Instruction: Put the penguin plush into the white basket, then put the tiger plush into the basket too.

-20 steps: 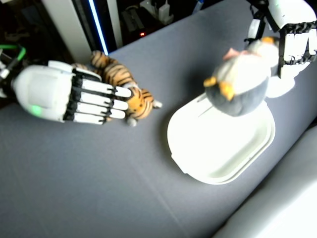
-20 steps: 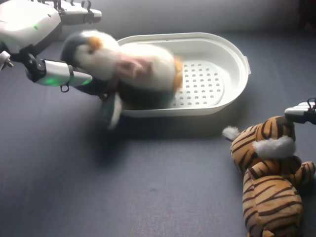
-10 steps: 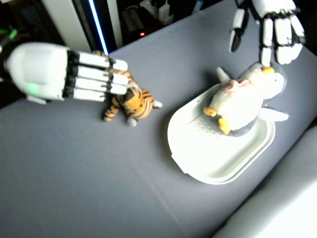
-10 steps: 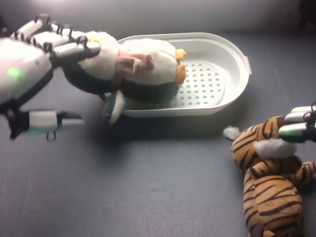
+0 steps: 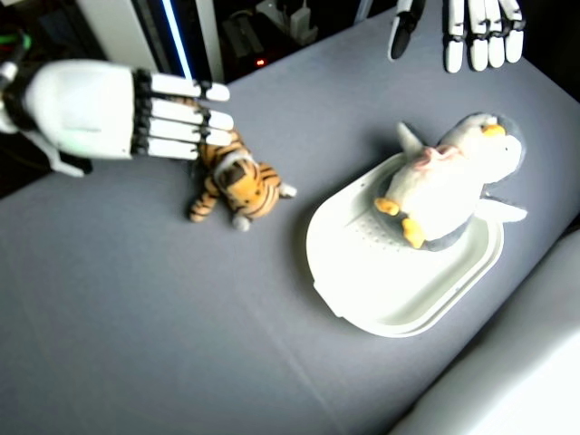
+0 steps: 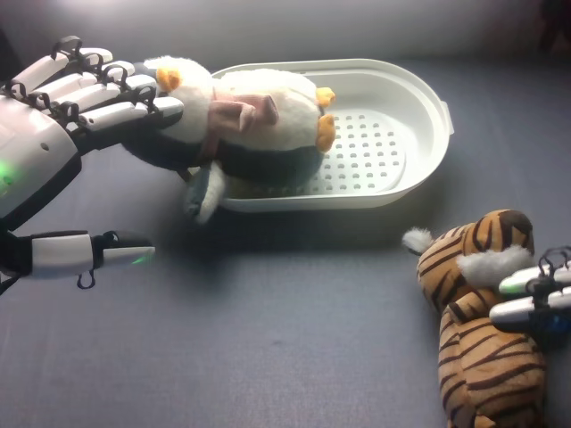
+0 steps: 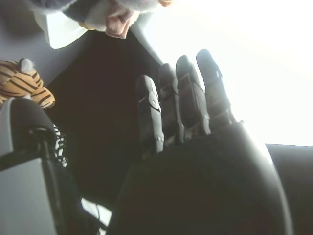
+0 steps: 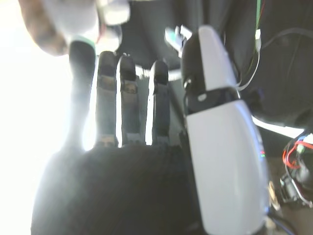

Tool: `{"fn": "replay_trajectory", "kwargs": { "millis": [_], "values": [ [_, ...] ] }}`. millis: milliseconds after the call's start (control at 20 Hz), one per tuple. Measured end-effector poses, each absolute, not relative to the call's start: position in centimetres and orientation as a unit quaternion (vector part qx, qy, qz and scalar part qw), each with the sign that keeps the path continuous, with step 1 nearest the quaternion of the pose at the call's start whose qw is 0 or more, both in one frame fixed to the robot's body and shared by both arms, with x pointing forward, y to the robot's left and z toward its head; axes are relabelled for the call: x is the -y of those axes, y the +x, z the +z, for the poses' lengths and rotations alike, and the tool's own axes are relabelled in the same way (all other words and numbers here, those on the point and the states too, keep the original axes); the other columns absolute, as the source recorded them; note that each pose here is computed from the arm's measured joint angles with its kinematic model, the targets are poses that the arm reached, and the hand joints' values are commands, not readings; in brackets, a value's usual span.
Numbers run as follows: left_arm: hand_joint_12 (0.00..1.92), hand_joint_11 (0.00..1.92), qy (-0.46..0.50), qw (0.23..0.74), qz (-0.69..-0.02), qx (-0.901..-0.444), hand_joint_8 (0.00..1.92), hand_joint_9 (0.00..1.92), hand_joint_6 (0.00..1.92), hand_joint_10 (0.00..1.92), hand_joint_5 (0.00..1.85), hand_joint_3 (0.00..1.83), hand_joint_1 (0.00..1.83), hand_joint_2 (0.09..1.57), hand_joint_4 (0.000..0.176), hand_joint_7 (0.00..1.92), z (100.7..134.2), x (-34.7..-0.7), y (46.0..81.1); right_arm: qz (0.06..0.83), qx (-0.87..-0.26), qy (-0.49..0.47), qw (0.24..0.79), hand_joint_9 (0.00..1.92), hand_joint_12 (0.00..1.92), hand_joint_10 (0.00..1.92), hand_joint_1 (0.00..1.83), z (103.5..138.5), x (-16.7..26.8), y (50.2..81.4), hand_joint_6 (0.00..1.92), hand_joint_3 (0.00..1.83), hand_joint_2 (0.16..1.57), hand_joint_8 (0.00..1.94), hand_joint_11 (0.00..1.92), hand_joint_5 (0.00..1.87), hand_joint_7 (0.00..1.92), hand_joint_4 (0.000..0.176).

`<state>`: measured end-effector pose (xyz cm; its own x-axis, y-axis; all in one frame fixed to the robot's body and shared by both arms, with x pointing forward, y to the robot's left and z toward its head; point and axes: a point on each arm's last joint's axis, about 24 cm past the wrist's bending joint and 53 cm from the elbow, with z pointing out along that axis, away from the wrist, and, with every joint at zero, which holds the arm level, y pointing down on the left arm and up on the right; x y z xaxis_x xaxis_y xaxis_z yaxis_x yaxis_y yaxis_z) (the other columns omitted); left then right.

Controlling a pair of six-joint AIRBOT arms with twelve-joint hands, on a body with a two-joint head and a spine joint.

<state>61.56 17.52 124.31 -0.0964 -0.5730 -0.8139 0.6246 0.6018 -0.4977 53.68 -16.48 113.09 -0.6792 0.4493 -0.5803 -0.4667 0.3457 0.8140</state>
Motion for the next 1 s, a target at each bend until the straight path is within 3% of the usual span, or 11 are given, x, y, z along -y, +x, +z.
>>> {"fn": "replay_trajectory", "kwargs": {
  "millis": [200,450,500,550,600,650,700,750,800,850,1000],
  "values": [
    [0.55,0.0,0.022,0.671,-0.448,-0.591,0.0,0.28,0.0,0.0,0.42,0.0,0.8,0.94,0.07,0.33,124.3,-17.4,61.5,0.552,-0.737,-0.008,0.39,0.36,0.03,0.0,1.1,110.7,15.9,54.6,0.0,0.0,1.13,0.0,0.49,0.39,0.33,0.157],
    [0.61,0.0,0.016,0.67,-0.446,-0.593,0.0,0.3,0.0,0.0,0.44,0.0,0.85,0.93,0.062,0.36,124.0,-17.6,61.6,0.571,-0.724,-0.001,0.387,0.31,0.03,0.0,1.08,109.8,13.7,55.7,0.0,0.0,1.15,0.0,0.49,0.4,0.28,0.147],
    [0.58,0.0,0.016,0.669,-0.447,-0.593,0.0,0.29,0.0,0.0,0.43,0.0,0.83,0.93,0.068,0.35,124.0,-17.6,61.6,0.571,-0.725,-0.002,0.386,0.35,0.03,0.01,1.11,109.6,13.4,55.8,0.01,0.0,1.14,0.01,0.51,0.43,0.32,0.124],
    [0.58,0.0,0.016,0.669,-0.447,-0.594,0.0,0.29,0.0,0.0,0.43,0.0,0.83,0.93,0.069,0.35,124.0,-17.6,61.6,0.568,-0.727,-0.005,0.385,0.59,0.33,0.08,1.2,109.4,13.3,55.9,0.01,0.0,1.13,0.01,0.58,0.57,0.46,0.052],
    [0.58,0.0,0.015,0.669,-0.447,-0.594,0.0,0.29,0.0,0.0,0.43,0.0,0.83,0.93,0.069,0.35,124.0,-17.6,61.6,0.565,-0.728,-0.006,0.387,0.59,0.33,0.08,1.2,109.4,13.2,56.1,0.01,0.0,1.13,0.01,0.58,0.57,0.46,0.052],
    [0.61,0.0,0.015,0.668,-0.447,-0.594,0.0,0.3,0.0,0.0,0.43,0.0,0.82,0.94,0.067,0.35,124.0,-17.6,61.6,0.564,-0.729,-0.007,0.388,0.52,0.9,0.75,1.25,109.3,13.1,56.2,0.03,0.01,1.14,0.11,0.55,0.71,0.58,0.012],
    [0.65,0.0,0.015,0.668,-0.448,-0.594,0.0,0.31,0.0,0.01,0.43,0.0,0.82,0.94,0.062,0.36,124.0,-17.6,61.6,0.563,-0.728,-0.007,0.391,0.36,1.48,1.5,1.15,109.1,12.9,56.5,1.0,0.03,1.18,0.3,0.48,0.78,0.59,0.0],
    [0.69,0.0,0.013,0.666,-0.449,-0.595,0.0,0.32,0.0,0.01,0.44,0.0,0.81,0.95,0.055,0.37,123.9,-17.6,61.6,0.564,-0.727,-0.004,0.392,0.44,1.67,1.72,1.12,108.8,12.8,56.9,1.3,0.02,1.3,1.5,0.58,0.68,0.55,0.0],
    [0.7,0.0,0.012,0.664,-0.45,-0.597,0.0,0.32,0.0,0.01,0.44,0.0,0.82,0.95,0.053,0.37,123.9,-17.6,61.6,0.566,-0.726,0.004,0.39,0.54,1.87,1.88,1.03,108.5,12.7,57.3,1.6,0.03,1.35,1.85,0.73,0.56,0.38,0.0],
    [0.7,0.0,0.011,0.663,-0.451,-0.597,0.0,0.32,0.0,0.0,0.44,0.0,0.82,0.95,0.059,0.37,123.8,-17.6,61.6,0.564,-0.728,0.007,0.389,0.6,1.91,1.91,1.24,108.2,12.7,57.5,1.86,0.0,1.32,1.92,0.79,0.41,0.41,0.0],
    [0.72,0.0,0.01,0.664,-0.45,-0.598,0.0,0.32,0.0,0.0,0.43,0.0,0.79,0.95,0.077,0.38,123.8,-17.7,61.7,0.549,-0.739,0.016,0.391,0.74,1.92,1.92,1.48,107.4,13.3,58.4,1.92,0.0,1.21,1.94,0.84,0.59,0.63,0.0]
  ]
}}
